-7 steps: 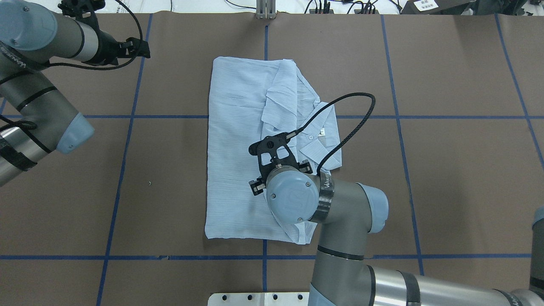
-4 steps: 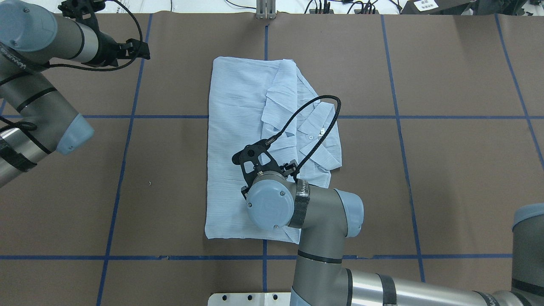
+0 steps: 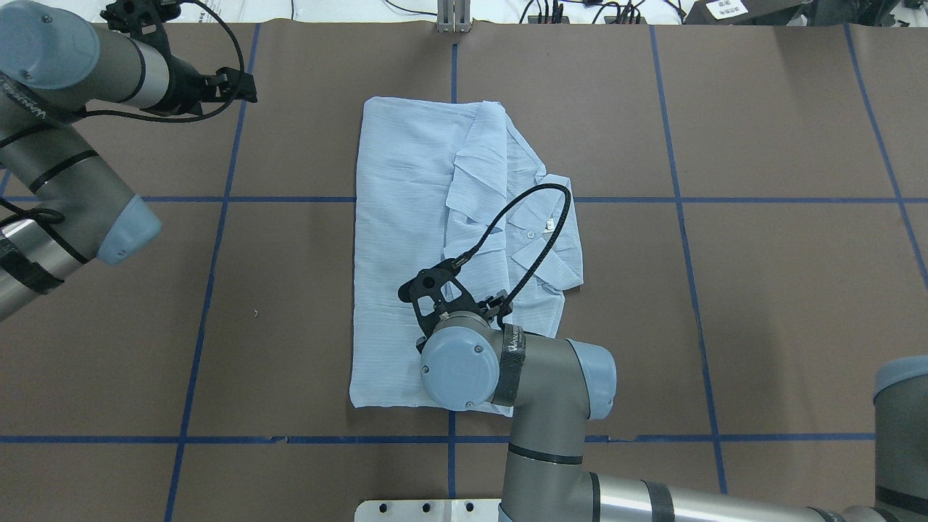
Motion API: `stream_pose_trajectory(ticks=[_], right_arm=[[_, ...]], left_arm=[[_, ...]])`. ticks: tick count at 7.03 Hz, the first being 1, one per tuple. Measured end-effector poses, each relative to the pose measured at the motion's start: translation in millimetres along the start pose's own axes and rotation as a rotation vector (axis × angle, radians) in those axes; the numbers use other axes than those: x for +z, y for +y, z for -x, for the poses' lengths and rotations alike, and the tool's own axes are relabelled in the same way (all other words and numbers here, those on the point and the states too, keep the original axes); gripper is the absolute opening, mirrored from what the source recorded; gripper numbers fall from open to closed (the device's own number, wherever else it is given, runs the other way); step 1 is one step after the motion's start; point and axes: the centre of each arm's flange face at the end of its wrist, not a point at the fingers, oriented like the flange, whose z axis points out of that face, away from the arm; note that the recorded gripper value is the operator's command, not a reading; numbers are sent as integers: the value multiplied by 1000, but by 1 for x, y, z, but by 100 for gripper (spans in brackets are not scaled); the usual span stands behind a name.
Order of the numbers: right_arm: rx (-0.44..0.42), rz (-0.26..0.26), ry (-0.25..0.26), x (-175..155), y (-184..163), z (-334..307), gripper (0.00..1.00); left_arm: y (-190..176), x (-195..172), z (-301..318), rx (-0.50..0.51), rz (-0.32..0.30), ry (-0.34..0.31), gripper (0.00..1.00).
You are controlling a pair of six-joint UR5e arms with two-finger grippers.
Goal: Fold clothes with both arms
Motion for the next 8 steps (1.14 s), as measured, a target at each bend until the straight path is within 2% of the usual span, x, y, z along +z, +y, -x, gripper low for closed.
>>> stream_pose_trajectory(ticks=[4,8], right_arm=[[-29,33,40,3,2,-5,100],[-52,51,54,3,-7,-32,100]], left_arm=[[0,-1,-2,-6,-1,3,100],[2,1,-3,-6,3,3,100]])
